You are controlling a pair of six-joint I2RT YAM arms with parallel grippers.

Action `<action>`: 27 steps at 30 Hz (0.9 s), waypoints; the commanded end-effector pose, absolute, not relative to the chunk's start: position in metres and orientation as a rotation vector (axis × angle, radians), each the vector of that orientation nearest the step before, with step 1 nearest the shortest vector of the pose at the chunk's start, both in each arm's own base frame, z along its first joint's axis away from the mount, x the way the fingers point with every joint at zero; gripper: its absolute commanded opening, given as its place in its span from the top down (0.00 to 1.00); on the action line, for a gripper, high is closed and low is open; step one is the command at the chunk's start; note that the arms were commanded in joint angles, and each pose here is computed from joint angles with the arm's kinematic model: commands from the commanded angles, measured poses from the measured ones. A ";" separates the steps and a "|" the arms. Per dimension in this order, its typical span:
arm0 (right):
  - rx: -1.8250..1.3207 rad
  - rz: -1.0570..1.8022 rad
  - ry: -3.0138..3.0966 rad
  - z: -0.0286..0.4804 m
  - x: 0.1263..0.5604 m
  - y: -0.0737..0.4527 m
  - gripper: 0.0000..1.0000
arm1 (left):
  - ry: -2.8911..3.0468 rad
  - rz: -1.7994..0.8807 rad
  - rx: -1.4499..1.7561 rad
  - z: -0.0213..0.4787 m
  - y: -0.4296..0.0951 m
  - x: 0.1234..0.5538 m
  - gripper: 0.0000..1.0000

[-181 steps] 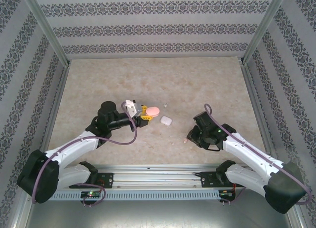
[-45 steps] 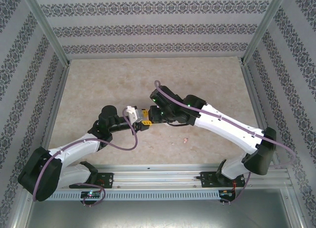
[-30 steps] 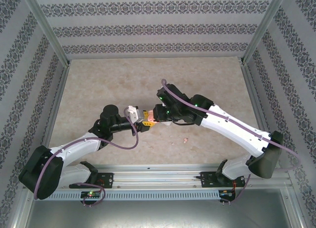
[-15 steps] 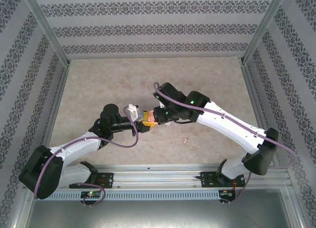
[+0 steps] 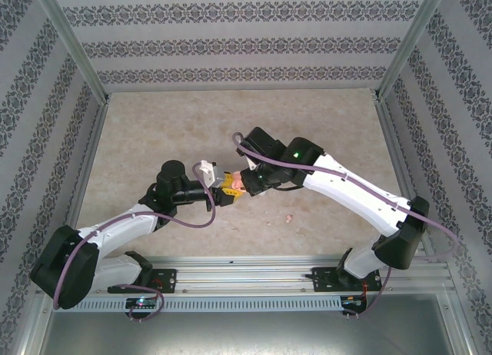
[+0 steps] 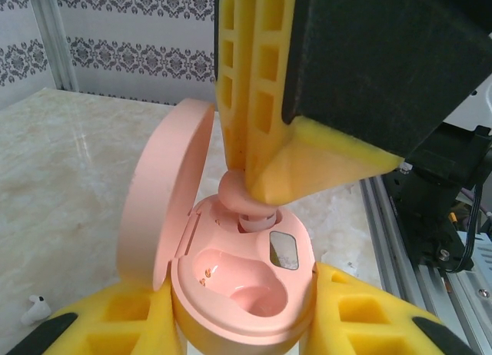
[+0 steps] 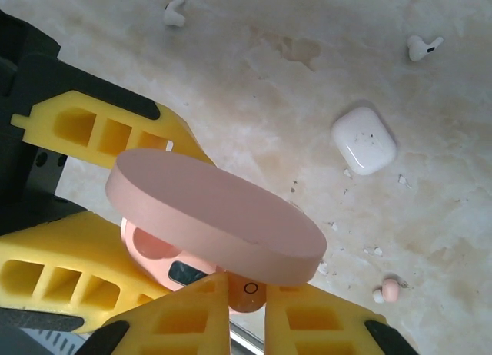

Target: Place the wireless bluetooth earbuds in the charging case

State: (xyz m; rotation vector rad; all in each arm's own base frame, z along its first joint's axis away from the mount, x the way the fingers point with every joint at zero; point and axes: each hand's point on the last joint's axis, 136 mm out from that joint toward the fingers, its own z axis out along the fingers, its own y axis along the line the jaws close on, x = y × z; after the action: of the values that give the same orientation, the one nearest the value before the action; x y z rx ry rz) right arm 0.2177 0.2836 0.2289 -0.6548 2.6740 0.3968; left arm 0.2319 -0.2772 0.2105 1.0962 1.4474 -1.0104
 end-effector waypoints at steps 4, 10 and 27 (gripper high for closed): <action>-0.709 0.427 2.687 0.230 0.212 0.292 0.79 | 1.385 -1.041 1.116 0.228 -0.284 0.228 0.87; -0.678 0.453 2.657 0.241 0.215 0.293 0.63 | 1.385 -1.042 1.115 0.228 -0.284 0.228 0.87; -0.294 0.695 2.555 0.272 0.215 0.259 0.60 | 1.410 -1.057 1.035 0.229 -0.280 0.237 0.87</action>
State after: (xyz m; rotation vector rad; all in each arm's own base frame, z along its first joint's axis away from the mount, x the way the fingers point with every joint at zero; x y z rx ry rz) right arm 0.2140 0.2623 0.2735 -0.4061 2.5613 0.6320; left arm 0.2329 -0.2780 0.2134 1.0658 1.4599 -1.0432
